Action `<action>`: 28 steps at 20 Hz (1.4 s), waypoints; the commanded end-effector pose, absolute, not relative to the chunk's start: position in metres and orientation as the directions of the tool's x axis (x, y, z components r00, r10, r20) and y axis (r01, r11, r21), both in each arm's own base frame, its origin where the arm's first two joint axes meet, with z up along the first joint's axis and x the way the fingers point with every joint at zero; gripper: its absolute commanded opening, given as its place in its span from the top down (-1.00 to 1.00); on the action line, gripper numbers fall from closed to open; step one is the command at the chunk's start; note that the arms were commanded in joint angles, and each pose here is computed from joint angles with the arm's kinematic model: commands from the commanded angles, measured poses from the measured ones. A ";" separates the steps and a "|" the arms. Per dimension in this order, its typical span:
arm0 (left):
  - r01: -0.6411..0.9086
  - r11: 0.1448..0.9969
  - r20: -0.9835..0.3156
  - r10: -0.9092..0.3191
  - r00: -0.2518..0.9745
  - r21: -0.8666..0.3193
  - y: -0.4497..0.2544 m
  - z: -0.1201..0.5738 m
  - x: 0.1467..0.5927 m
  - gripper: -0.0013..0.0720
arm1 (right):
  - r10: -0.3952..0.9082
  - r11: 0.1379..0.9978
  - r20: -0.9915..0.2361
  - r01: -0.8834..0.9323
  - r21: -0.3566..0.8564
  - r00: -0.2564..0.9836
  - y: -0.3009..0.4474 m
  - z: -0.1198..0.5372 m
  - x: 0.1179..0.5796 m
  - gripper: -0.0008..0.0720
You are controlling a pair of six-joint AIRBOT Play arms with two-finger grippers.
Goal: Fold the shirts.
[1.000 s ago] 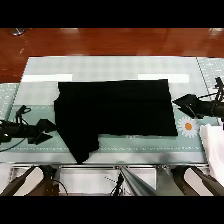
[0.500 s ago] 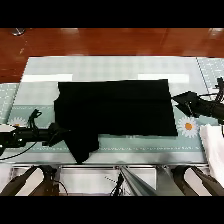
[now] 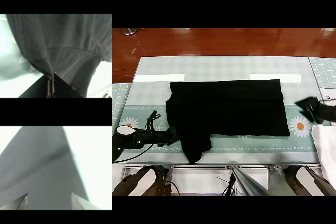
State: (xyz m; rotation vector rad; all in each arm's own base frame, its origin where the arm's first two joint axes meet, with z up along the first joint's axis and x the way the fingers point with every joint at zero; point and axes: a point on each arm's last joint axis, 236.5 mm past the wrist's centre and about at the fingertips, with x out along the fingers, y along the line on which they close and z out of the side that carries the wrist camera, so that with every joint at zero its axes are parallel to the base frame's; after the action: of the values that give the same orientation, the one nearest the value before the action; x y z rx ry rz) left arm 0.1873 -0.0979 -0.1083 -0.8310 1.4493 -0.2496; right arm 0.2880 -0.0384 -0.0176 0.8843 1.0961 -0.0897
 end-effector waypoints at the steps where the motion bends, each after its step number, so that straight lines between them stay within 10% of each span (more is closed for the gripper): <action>1: -0.315 0.684 -0.748 -0.641 0.171 -0.658 -0.104 -0.100 0.193 0.89 | 0.254 0.706 -0.955 0.646 0.290 0.151 -0.067 -0.061 0.201 -0.73; 7: -0.323 0.659 -0.729 -0.657 0.192 -0.679 -0.107 -0.095 0.198 0.89 | 0.444 0.695 -0.896 0.624 0.357 0.019 -0.027 -0.080 0.177 -0.73; 15: -0.323 0.657 -0.727 -0.660 0.189 -0.681 -0.108 -0.094 0.198 0.89 | 0.599 0.542 -0.786 0.645 0.538 0.153 -0.002 -0.092 0.224 -0.73; 24: -0.324 0.658 -0.728 -0.657 0.193 -0.680 -0.107 -0.094 0.199 0.89 | 0.596 0.561 -0.782 0.602 0.568 0.183 0.013 -0.101 0.246 -0.72; 25: -0.324 0.658 -0.728 -0.658 0.193 -0.680 -0.107 -0.094 0.199 0.89 | 0.589 0.584 -0.789 0.582 0.565 0.175 0.017 -0.103 0.249 -0.44; 27: -0.321 0.653 -0.722 -0.663 0.196 -0.686 -0.108 -0.092 0.200 0.89 | 0.592 0.634 -0.788 0.505 0.585 0.169 0.024 -0.096 0.256 0.90; 28: -0.312 0.654 -0.721 -0.663 0.201 -0.689 -0.108 -0.089 0.203 0.89 | 0.595 0.646 -0.786 0.482 0.593 0.170 0.024 -0.091 0.260 0.91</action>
State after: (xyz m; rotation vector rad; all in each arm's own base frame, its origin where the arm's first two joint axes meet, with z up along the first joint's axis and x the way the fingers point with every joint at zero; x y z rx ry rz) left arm 0.1999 -0.1074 -0.0928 -0.8917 1.4040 -0.2871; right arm 0.2503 0.0153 -0.0983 1.0237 1.4798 0.0293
